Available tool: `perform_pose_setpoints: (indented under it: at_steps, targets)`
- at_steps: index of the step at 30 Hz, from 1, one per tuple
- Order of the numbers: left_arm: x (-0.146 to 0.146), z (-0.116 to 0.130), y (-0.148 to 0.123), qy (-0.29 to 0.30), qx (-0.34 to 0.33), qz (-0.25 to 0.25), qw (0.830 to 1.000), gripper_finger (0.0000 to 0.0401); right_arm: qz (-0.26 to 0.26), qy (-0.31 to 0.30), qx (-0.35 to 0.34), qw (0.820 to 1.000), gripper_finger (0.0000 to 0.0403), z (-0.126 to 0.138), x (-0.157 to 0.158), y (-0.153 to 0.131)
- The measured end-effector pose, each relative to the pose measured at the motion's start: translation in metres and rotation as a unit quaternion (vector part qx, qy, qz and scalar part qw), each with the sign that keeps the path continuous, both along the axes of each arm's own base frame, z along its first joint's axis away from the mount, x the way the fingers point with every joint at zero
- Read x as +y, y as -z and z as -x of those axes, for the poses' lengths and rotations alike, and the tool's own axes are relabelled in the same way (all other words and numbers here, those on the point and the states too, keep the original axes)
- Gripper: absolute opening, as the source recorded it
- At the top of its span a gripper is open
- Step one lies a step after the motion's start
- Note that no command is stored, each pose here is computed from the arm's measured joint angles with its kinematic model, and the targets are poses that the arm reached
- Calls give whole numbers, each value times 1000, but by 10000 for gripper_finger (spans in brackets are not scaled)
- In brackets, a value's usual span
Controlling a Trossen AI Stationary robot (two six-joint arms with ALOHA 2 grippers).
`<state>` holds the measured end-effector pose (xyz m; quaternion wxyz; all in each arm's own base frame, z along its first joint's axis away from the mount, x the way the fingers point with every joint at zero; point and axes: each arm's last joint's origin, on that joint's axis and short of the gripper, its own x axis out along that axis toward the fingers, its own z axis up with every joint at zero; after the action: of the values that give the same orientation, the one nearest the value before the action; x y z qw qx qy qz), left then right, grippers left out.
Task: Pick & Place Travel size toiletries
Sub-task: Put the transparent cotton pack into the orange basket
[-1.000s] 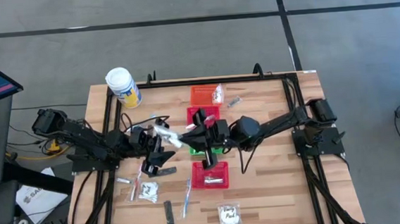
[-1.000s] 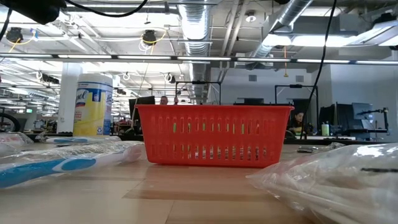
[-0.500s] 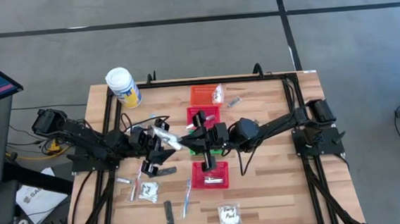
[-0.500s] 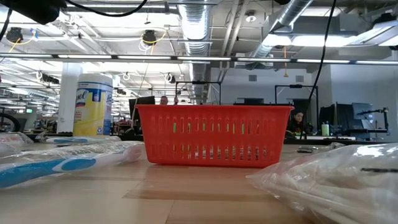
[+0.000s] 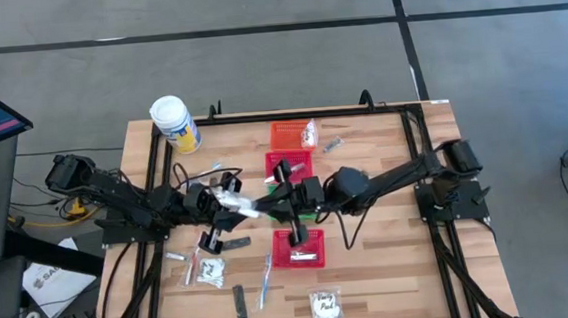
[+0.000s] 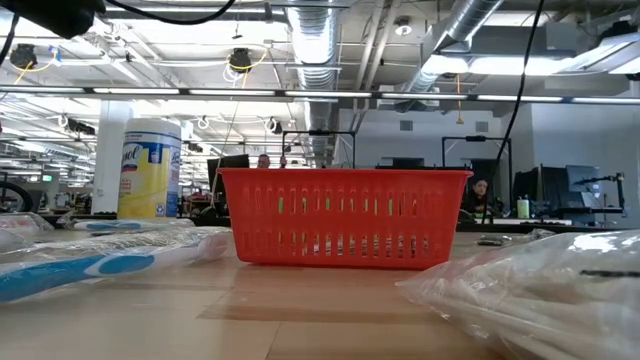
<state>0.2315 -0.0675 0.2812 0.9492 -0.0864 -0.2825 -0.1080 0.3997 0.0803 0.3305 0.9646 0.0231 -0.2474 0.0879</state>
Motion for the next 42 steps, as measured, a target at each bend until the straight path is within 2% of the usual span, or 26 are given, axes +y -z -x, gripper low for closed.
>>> perform_pose_setpoints:
  at_steps: [6, 13, 21, 26, 30, 33, 36, 42]
  targets:
    - [-1, 0, 1, 8, 2, -4, 1000, 15, 13, -1, 105, 994, 67, 13, -2, -13]
    - [-1, 0, 0, 12, 2, 2, 1000, 18, 23, -2, 201, 979, 108, 37, -6, -27]
    - [0, -2, 2, 13, 16, 2, 1000, 15, 29, -4, 232, 972, 136, 78, -13, -58]
    - [3, -17, -1, 6, 84, -2, 996, 15, -4, -1, 231, 973, 145, 105, -26, -79]
    - [2, -36, -10, 15, 187, -26, 982, 15, -26, 5, 280, 960, 146, 119, -34, -78]
    - [0, -45, -16, 23, 273, -39, 961, 15, -40, 9, 340, 940, 147, 124, -37, -69]
    - [-1, -47, -13, 27, 346, -29, 937, 15, -54, 14, 401, 915, 150, 126, -38, -56]
    - [4, -45, 2, 20, 429, -11, 903, 15, -72, 20, 463, 883, 163, 114, -36, -35]
